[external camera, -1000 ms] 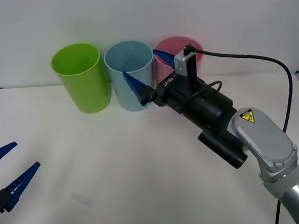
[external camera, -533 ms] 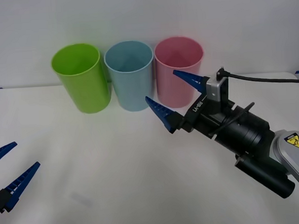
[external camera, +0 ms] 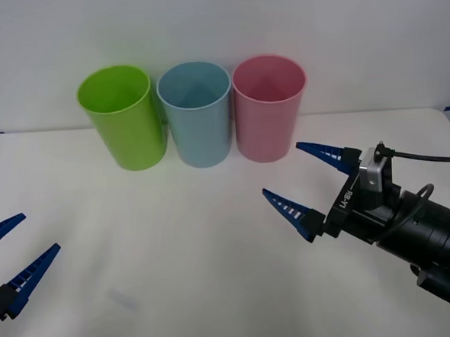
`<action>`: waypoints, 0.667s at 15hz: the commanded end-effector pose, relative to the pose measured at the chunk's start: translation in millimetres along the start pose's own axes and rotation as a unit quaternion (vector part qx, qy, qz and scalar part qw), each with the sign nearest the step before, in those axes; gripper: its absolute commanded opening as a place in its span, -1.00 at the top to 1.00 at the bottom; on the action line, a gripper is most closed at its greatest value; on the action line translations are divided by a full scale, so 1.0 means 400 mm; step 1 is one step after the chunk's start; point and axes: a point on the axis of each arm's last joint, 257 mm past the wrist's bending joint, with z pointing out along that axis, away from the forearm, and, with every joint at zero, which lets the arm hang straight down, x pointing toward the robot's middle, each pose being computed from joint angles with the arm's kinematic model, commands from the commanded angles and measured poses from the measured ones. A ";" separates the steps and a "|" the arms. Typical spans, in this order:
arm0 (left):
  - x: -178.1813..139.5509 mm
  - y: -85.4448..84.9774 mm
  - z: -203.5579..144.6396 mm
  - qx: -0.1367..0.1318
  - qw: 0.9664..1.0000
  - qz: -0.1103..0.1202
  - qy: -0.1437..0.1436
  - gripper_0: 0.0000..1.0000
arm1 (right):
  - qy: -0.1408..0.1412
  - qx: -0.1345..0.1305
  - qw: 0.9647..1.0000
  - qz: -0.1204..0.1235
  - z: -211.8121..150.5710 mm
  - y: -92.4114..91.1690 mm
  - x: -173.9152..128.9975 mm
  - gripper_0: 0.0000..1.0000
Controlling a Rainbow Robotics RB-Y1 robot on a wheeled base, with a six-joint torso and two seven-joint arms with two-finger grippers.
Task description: Grasp the object on the table and drop it into the matching bin: aluminum can to the light blue bin, PET bottle to the pink bin.
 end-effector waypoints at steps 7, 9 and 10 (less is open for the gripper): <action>0.000 0.000 0.000 0.000 1.000 0.000 0.000 -1.00 | 0.028 -0.008 0.999 -0.014 -0.161 0.007 0.053 -1.00; 0.000 0.000 0.000 0.000 1.000 0.000 0.000 -1.00 | 0.032 0.003 0.999 -0.015 -0.197 0.001 0.063 -1.00; 0.000 0.000 0.000 0.000 1.000 0.000 0.000 -1.00 | 0.031 0.007 0.999 -0.015 -0.211 0.001 0.064 -1.00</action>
